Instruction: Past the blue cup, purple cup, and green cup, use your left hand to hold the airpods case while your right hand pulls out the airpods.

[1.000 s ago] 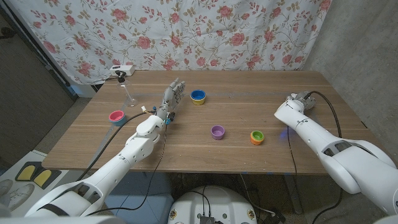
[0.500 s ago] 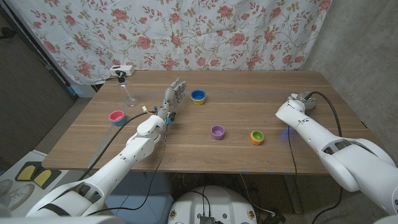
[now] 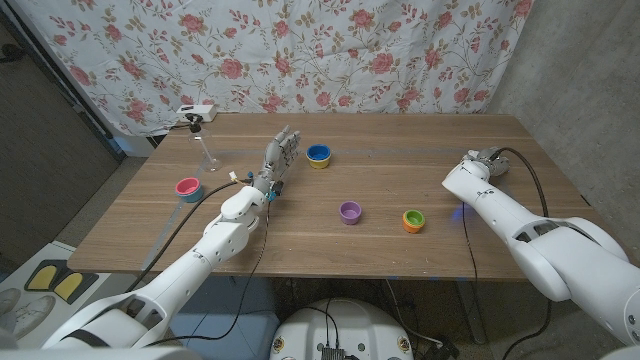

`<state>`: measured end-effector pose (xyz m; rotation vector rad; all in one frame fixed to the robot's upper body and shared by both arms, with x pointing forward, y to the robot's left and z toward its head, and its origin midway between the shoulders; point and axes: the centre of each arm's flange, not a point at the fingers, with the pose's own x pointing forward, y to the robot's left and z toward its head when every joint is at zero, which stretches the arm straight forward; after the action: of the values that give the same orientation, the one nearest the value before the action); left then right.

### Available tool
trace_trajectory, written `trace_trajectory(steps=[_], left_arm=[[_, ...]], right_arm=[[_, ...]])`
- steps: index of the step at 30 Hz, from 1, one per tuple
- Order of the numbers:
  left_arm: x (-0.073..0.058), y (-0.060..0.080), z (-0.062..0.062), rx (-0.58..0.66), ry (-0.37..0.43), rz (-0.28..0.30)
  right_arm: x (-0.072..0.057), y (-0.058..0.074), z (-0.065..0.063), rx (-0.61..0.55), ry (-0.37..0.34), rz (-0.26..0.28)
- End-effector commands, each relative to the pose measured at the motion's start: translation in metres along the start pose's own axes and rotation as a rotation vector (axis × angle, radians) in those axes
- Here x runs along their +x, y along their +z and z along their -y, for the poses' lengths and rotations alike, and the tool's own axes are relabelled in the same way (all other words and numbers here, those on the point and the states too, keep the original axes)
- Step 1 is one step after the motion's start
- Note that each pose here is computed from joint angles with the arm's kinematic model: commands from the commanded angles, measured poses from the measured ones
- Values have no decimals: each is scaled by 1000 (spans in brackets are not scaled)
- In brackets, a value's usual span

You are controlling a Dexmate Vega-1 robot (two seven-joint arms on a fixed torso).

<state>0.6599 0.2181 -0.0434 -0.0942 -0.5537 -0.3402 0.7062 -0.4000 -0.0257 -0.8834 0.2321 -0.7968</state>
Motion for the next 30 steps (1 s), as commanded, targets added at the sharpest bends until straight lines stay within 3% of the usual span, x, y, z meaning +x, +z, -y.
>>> trace_trajectory(steps=[1,14,30], left_arm=[[-1,-1,3,1,1,-3],[-3,-3,5,-1,-5,-5],[-7,-3,6,0,0,-7]], right_arm=[[2,-2,-2,21,-15,-7],[2,-4,-4,61,-18,6],[5,2,-6,62,-7,18]])
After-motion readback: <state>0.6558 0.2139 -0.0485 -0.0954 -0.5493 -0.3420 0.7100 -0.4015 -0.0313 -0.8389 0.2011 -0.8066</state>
